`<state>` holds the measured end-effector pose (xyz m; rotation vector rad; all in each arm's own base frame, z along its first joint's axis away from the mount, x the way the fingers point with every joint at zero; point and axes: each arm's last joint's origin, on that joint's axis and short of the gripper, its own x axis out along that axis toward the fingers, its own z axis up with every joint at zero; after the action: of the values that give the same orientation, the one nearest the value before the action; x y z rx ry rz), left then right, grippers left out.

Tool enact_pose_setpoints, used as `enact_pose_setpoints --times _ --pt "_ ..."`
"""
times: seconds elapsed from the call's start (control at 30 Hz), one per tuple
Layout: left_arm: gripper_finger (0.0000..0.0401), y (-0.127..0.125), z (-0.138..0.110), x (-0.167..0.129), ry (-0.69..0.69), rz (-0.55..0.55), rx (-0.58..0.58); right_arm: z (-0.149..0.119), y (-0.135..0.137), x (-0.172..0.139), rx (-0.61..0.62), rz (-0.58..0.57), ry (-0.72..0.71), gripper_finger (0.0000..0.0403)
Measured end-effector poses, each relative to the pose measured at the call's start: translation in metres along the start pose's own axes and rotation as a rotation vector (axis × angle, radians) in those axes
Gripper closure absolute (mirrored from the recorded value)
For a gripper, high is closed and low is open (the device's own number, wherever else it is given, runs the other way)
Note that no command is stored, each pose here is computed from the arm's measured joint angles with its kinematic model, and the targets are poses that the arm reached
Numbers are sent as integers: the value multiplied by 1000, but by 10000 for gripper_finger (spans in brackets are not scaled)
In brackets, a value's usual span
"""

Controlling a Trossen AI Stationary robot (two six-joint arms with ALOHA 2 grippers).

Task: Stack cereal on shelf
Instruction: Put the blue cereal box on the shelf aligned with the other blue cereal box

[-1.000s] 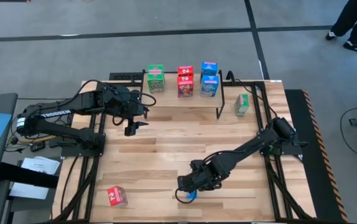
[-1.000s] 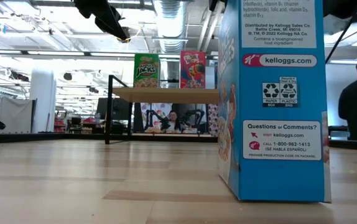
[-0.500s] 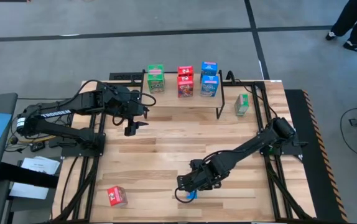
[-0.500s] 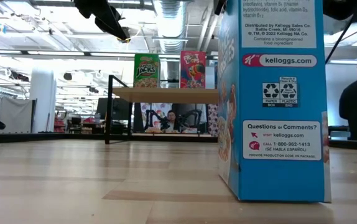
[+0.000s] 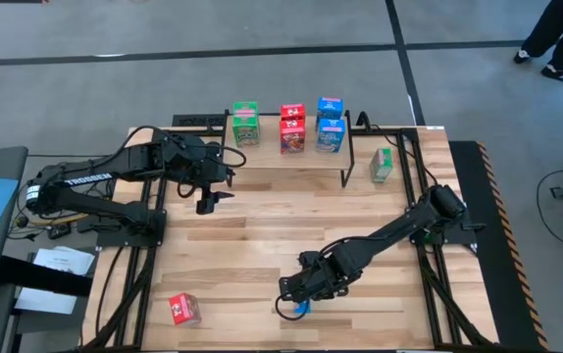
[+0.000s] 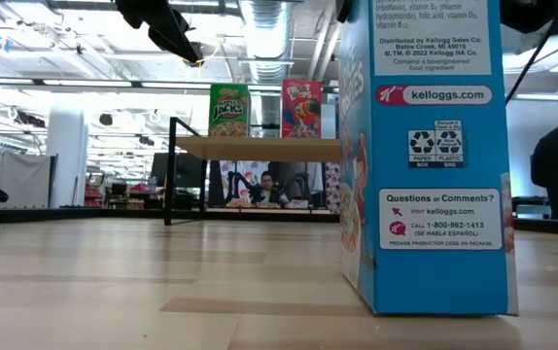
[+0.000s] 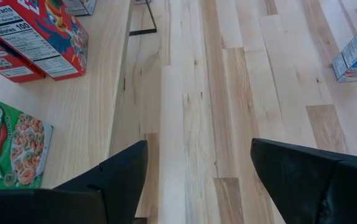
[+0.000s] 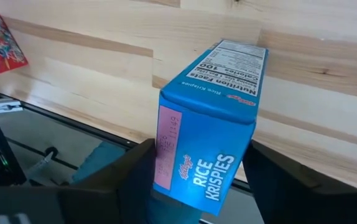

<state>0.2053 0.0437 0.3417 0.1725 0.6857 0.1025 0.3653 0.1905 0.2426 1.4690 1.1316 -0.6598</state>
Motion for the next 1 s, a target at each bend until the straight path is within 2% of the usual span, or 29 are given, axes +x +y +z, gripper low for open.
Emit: enact_pose_setpoints --times 0.47,0.77,1.0 --pt "126 0 0 0 0 0 0 0 1 -1 -23 2 0 191" --pt "126 0 0 0 0 0 0 -4 16 -17 -123 63 12 194" --pt "126 0 0 0 0 0 0 7 30 -39 -225 70 -12 194"
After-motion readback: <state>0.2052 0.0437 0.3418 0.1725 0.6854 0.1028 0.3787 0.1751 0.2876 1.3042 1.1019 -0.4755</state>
